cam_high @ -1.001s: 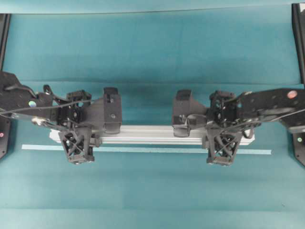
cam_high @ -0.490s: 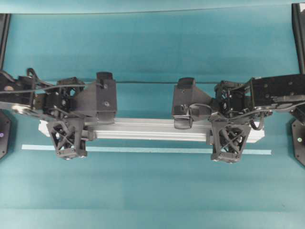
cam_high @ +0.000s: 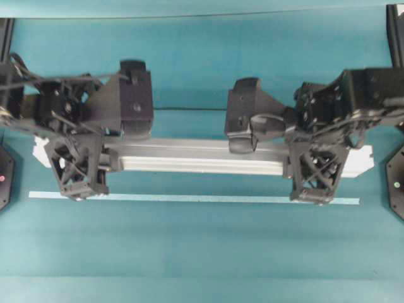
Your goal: Lift the metal rail with both hands.
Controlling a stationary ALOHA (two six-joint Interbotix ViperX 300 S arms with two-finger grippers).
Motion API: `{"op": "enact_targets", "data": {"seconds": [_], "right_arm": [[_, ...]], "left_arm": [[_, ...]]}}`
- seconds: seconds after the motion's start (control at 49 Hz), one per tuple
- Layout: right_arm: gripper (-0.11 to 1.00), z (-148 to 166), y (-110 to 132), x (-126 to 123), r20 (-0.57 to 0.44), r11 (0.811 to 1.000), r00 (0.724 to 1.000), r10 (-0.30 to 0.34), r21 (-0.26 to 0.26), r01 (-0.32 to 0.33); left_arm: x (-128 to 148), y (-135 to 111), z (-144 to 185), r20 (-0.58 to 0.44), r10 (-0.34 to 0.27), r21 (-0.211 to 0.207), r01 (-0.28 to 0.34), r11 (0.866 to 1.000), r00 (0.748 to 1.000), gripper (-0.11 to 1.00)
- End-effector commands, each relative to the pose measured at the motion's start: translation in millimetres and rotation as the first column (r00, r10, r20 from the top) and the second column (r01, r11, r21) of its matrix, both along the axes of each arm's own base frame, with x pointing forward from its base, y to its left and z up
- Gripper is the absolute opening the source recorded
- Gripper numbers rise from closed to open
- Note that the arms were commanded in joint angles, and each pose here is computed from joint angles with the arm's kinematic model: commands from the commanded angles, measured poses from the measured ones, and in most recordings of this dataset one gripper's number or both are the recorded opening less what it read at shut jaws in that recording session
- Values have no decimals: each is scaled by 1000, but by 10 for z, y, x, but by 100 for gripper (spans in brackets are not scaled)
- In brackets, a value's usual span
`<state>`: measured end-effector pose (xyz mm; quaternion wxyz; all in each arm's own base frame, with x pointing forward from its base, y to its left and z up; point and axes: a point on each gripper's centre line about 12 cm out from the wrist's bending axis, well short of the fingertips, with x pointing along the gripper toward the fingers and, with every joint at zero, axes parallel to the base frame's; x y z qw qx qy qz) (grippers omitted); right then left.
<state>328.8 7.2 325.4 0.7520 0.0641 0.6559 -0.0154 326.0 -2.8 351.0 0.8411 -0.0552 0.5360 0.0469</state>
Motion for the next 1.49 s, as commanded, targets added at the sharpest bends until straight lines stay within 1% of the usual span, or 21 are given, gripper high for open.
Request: {"op": "enact_targets", "data": {"seconds": [0.0,0.163,0.286,0.47,0.592,0.715,0.899,1.001,1.164,1.47], "right_arm": [[39,229,-11,19,41,1000,999,-16,5,16],[39,475,-42,9,46,1000,999,-29,2,29],[39,631,-47,17,66,999,997,-37,4,37],[39,869,-37,34,115,999,992,-54,10,53],[39,1134,3,26,172,998,983,-69,21,66],[39,1375,-4,12,243,997,967,-76,22,73],[39,1615,-13,-23,317,997,945,-78,21,75],[39,1672,-13,-34,335,997,939,-76,22,73],[39,1685,-13,-38,338,997,938,-76,22,73],[39,1671,-13,-51,332,997,940,-75,21,72]], "left_arm": [[19,30,314,51,28,-6,-27,1000,998,38],[-6,51,396,24,36,-5,-36,999,999,38],[-15,57,510,47,39,-7,-39,999,998,38],[-46,57,776,80,41,-9,-40,999,996,38],[-68,57,956,99,45,-12,-44,999,994,38],[-82,58,1119,115,48,-14,-46,999,992,38],[-72,53,1288,100,47,-14,-46,999,994,38],[-42,53,1353,109,46,-14,-45,999,993,38],[8,42,1430,129,43,-15,-42,999,991,38],[18,47,1438,130,44,-14,-42,999,990,38]]}}
